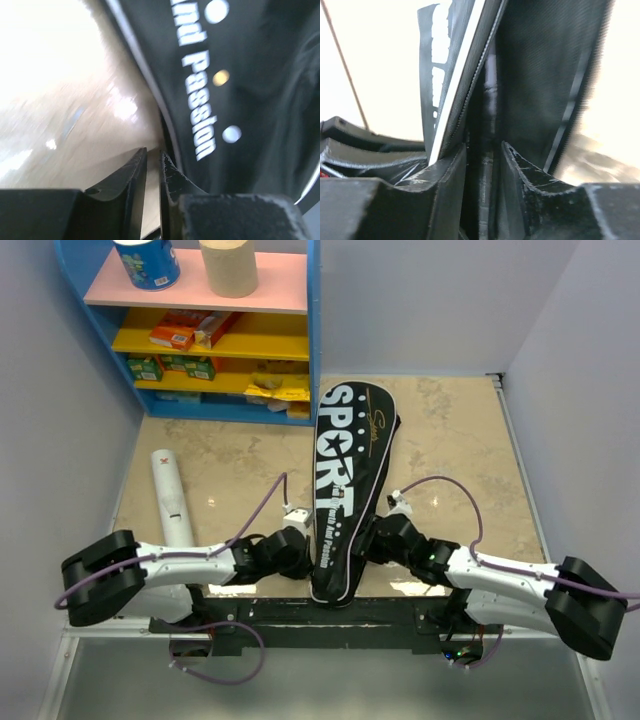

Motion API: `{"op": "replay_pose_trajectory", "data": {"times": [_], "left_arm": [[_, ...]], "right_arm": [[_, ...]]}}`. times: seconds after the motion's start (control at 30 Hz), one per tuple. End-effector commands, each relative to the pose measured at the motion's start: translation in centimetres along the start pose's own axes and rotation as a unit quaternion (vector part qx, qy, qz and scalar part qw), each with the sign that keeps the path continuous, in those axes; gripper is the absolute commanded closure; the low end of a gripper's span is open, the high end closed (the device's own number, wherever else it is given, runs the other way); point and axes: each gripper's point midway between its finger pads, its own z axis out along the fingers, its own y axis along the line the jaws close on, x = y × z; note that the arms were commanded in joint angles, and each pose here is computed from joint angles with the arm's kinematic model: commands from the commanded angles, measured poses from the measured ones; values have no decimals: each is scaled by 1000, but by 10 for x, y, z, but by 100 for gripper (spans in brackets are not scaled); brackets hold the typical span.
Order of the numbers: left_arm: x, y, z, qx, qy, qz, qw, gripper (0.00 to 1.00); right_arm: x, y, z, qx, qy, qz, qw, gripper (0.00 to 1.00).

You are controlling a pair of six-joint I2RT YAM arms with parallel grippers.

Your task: Pack up the badminton gear

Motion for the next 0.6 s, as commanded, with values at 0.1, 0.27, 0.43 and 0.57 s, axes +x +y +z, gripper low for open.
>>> {"op": "replay_pose_trajectory", "data": {"times": [0.1, 0.27, 0.43, 0.57], "left_arm": [[27, 43, -32, -75, 31, -19, 997, 77], [-5, 30, -62, -88, -25, -25, 996, 76], [-58, -20, -80, -44, -79, 7, 996, 76], [-89, -65, -72, -16, -100, 53, 994, 75]], "right_arm": [[-29, -18, -27, 88, -51, -25, 995, 58], [-43, -28, -43, 138, -73, -33, 987, 58], [-71, -20, -56, 164, -123, -38, 978, 57], [-103, -8, -68, 197, -177, -56, 963, 55]]}}
